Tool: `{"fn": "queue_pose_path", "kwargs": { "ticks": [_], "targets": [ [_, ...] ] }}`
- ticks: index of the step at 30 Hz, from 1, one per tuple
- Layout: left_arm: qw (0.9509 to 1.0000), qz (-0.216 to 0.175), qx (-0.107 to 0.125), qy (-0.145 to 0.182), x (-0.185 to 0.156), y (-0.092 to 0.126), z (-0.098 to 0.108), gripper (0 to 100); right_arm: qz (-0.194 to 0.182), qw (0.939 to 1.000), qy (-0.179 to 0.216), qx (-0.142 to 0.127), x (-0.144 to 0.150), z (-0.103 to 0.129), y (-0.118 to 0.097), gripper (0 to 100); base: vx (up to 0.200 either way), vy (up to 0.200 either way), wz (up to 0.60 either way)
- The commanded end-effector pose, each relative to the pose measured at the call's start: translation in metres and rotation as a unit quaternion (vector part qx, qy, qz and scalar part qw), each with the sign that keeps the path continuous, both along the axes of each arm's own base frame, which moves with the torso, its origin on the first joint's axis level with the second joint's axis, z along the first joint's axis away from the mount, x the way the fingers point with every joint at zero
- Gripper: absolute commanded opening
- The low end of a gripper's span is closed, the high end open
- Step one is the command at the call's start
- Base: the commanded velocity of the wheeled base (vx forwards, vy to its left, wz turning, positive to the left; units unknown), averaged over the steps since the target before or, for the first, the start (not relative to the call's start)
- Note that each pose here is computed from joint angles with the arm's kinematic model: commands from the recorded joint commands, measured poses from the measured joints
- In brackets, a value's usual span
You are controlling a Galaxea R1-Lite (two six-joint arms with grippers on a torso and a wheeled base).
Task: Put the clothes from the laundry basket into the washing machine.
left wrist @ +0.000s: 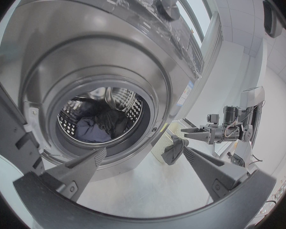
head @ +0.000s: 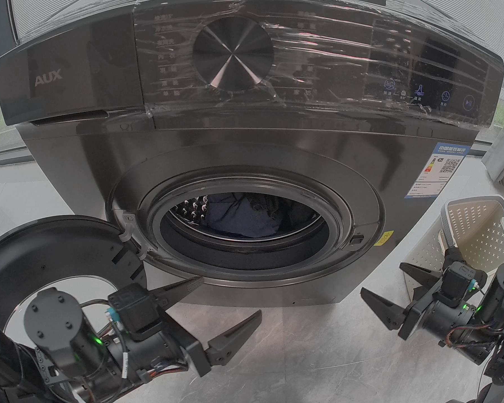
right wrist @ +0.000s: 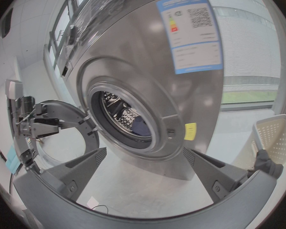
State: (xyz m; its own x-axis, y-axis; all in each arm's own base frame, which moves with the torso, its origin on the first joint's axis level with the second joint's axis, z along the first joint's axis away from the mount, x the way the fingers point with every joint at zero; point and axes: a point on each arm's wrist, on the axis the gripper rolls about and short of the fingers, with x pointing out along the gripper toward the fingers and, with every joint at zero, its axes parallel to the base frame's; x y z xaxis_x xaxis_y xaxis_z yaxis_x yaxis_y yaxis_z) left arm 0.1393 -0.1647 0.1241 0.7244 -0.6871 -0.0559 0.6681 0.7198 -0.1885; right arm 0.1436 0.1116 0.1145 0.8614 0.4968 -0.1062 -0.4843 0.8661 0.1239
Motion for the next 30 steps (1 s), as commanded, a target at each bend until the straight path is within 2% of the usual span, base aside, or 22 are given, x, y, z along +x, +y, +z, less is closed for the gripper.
{"fn": "queue_pose_path", "kwargs": {
  "ticks": [1, 5, 11, 16, 20, 24, 28, 30],
  "targets": [
    [0.9997, 0.008, -0.017, -0.017, -0.021, 0.018, 0.010, 100, -0.041, 0.9990, -0.009, 0.010, -0.009, 0.011, -0.023, 100, 0.000, 0.000, 0.00],
    [0.9980, 0.053, -0.016, -0.030, -0.029, 0.028, 0.013, 100, -0.052, 0.9985, 0.016, -0.012, -0.024, 0.011, -0.038, 100, -0.050, 0.000, 0.00],
    [0.9963, 0.064, -0.005, -0.058, -0.040, 0.044, 0.016, 100, -0.073, 0.9969, 0.023, -0.022, -0.049, 0.014, -0.058, 100, -0.200, 0.000, 0.00],
    [0.9958, 0.070, -0.007, -0.058, -0.043, 0.051, 0.019, 100, -0.077, 0.9965, 0.024, -0.021, -0.072, 0.013, -0.073, 100, -0.200, 0.000, 0.00],
    [0.9955, 0.075, -0.005, -0.056, -0.047, 0.057, 0.021, 100, -0.103, 0.9944, 0.014, -0.019, -0.091, 0.010, -0.088, 100, -0.200, 0.000, 0.00],
    [0.9934, 0.102, 0.005, -0.052, -0.049, 0.066, 0.021, 100, -0.123, 0.9923, 0.010, -0.016, -0.105, 0.004, -0.098, 100, -0.200, 0.000, 0.00],
    [0.9915, 0.120, 0.003, -0.050, -0.054, 0.080, 0.023, 100, -0.143, 0.9896, 0.002, -0.018, -0.117, -0.002, -0.105, 100, -0.200, 0.000, 0.00],
    [0.9904, 0.130, 0.008, -0.046, -0.057, 0.087, 0.023, 100, -0.154, 0.9879, -0.001, -0.020, -0.124, -0.005, -0.108, 100, 0.000, 0.000, 0.00]
  ]
}}
